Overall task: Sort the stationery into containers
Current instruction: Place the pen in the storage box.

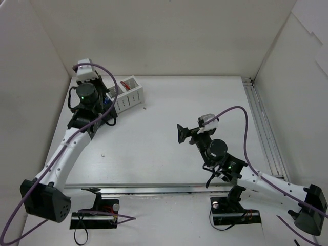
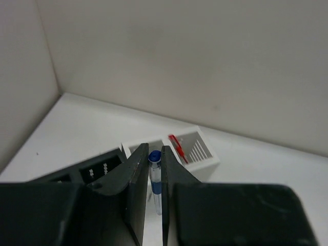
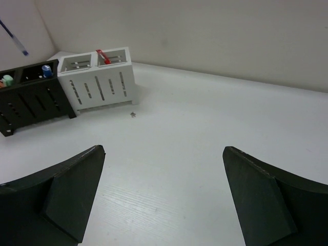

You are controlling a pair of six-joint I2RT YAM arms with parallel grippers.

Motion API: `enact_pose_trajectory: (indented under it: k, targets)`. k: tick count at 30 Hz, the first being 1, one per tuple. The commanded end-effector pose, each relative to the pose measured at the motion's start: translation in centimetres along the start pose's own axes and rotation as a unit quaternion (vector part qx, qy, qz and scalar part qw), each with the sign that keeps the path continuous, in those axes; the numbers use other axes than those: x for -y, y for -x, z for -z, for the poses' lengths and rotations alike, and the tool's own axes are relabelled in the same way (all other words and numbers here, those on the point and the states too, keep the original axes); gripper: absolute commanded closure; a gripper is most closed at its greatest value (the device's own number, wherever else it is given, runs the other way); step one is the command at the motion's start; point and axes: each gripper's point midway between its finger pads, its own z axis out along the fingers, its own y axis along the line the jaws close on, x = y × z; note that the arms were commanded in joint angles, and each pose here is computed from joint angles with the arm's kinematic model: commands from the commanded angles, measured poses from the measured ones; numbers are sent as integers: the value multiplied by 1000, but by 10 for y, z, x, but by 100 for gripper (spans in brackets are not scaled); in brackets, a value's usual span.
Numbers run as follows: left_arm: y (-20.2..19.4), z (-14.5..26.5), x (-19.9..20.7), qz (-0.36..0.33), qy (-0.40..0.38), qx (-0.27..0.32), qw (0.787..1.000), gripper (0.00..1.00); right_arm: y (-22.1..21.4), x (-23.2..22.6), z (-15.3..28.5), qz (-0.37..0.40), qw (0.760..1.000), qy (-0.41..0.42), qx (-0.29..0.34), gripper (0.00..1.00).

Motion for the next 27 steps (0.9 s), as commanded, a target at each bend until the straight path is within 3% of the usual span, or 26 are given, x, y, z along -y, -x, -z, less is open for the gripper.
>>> enact_pose_trajectory:
  k: [1, 13, 27]
  targets:
    - [53, -32, -4, -20, -10, 80, 997, 100, 7, 14, -5, -11, 999, -50, 11, 2]
    - [43, -129, -23, -43, -9, 97, 994, 100, -2, 48, -14, 32, 992, -118, -9, 2]
    - [20, -185, 23, 39, -81, 97, 991, 100, -18, 68, -30, 43, 988, -145, -33, 2]
